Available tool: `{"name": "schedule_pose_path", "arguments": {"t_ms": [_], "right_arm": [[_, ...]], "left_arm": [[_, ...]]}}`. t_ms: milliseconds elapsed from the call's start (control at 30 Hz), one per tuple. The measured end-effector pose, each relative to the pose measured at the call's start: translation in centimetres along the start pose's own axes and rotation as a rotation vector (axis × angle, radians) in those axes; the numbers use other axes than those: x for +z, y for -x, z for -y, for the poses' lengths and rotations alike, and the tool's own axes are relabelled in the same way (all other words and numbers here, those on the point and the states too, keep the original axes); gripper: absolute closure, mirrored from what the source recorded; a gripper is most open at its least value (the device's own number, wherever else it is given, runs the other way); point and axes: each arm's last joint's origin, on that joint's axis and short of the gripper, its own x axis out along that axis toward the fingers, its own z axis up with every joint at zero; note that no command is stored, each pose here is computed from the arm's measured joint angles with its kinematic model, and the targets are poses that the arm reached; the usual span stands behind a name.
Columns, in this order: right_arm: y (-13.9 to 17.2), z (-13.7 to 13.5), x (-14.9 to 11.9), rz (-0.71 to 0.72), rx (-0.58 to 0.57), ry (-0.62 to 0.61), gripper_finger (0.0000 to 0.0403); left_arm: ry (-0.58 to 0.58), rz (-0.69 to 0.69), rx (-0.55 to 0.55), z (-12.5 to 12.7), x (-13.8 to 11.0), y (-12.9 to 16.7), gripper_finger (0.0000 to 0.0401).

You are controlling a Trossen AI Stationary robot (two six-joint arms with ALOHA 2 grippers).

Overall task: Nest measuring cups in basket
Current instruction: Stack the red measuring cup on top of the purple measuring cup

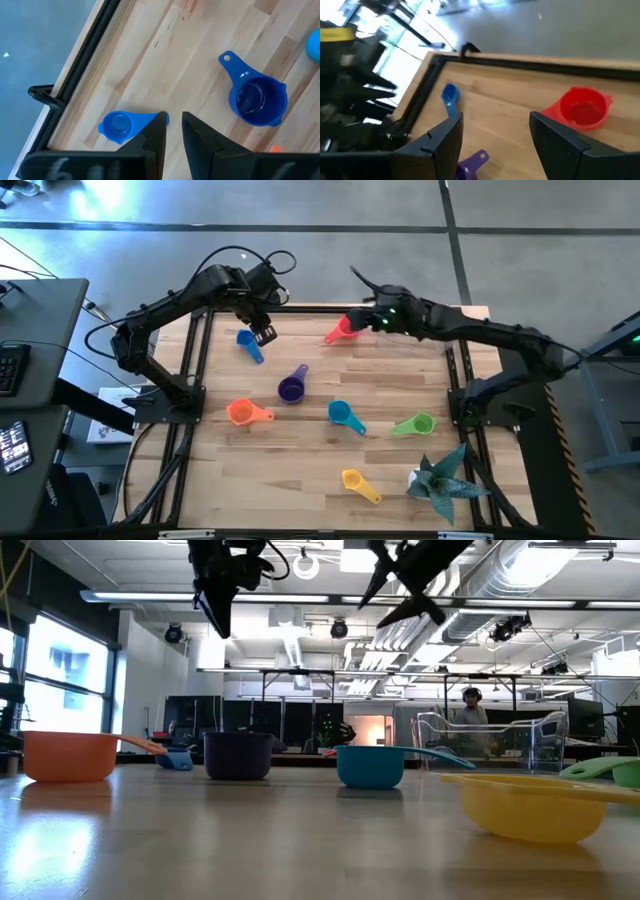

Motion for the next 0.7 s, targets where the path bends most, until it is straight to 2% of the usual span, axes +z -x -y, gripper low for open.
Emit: {"name": "schedule_pose_path", "arguments": {"t_ms": [67,200,433,533,700], "right_arm": [[-1.3,0.2,0.0,-0.037,-0.015,-0.012,0.0182],[-4.1,0.9,0.0,-0.120,-0.022,0.072,0.0182],[-8.2,2.4,-0.1,-0.290,0.032,0.198,0.0182],[-9.5,3.0,-0.1,-0.330,0.031,0.228,0.0182],[-10.6,3.9,-0.2,-0.383,0.062,0.382,0.0182]], "left_arm": [[0.000,0.000,0.000,0.0,0.0,0.0,0.0352],[0.000,0.000,0.000,0.0,0.0,0.0,0.0352],[0.004,0.000,-0.001,0.0,0.0,0.0,0.0352],[0.004,0.000,-0.001,0.0,0.0,0.0,0.0352],[0.020,0.000,-0.001,0.0,0.0,0.0,0.0352]]}}
